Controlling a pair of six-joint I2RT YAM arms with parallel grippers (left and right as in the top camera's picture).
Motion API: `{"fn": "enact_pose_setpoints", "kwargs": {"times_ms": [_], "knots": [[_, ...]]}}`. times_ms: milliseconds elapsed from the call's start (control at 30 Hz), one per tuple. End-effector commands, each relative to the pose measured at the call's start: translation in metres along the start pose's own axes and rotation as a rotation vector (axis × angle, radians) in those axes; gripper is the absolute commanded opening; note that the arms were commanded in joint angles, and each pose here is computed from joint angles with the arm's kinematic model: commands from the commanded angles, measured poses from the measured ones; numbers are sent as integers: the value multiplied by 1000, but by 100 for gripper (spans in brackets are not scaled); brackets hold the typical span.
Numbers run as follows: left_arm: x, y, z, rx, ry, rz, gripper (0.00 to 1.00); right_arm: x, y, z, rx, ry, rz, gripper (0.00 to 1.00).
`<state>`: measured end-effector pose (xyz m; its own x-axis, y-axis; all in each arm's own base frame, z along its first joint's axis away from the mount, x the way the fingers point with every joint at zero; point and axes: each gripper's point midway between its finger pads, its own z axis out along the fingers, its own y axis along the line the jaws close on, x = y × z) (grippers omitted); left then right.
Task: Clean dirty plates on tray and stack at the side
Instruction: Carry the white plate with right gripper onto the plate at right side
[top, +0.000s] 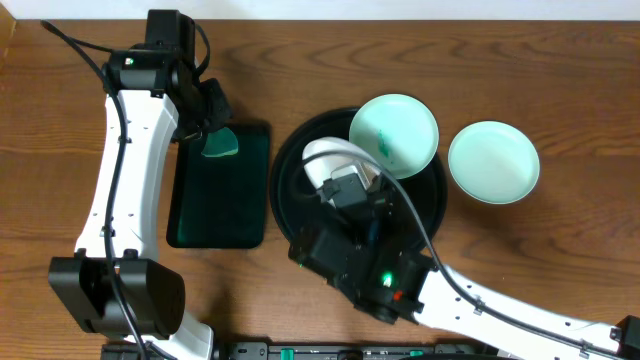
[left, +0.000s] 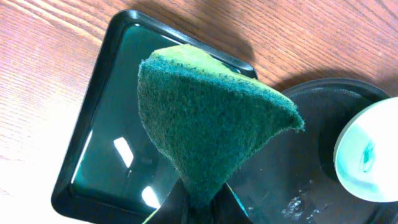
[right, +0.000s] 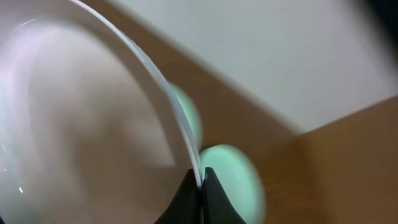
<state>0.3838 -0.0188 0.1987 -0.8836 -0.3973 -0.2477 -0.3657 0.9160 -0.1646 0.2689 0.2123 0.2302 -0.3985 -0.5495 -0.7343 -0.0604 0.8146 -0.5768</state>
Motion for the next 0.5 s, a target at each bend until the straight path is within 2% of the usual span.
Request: {"fn": "enact_pose_setpoints", "kwargs": {"times_ms": [0,133,267,367,400,467], "knots": [[-3,2,-1,-6,-9,-15,7,13,41,6,-309,161,206,1],[-3,2,-1,-6,-10,-15,7,7,30,26,-492,306,404,1],[-3,2,-1,-6,-9,-15,7,1,-33,56,-529,400,630,1],[-3,2,-1,-6,-10,-15,7,24,-79,79,-478,486,763,1],[-3,2,-1,-6,-9,-15,7,51,-109,94,-418,560,857,1],[-3,2,-1,-6,-10,-15,7,80,-134,105,-367,625,936,1]]}}
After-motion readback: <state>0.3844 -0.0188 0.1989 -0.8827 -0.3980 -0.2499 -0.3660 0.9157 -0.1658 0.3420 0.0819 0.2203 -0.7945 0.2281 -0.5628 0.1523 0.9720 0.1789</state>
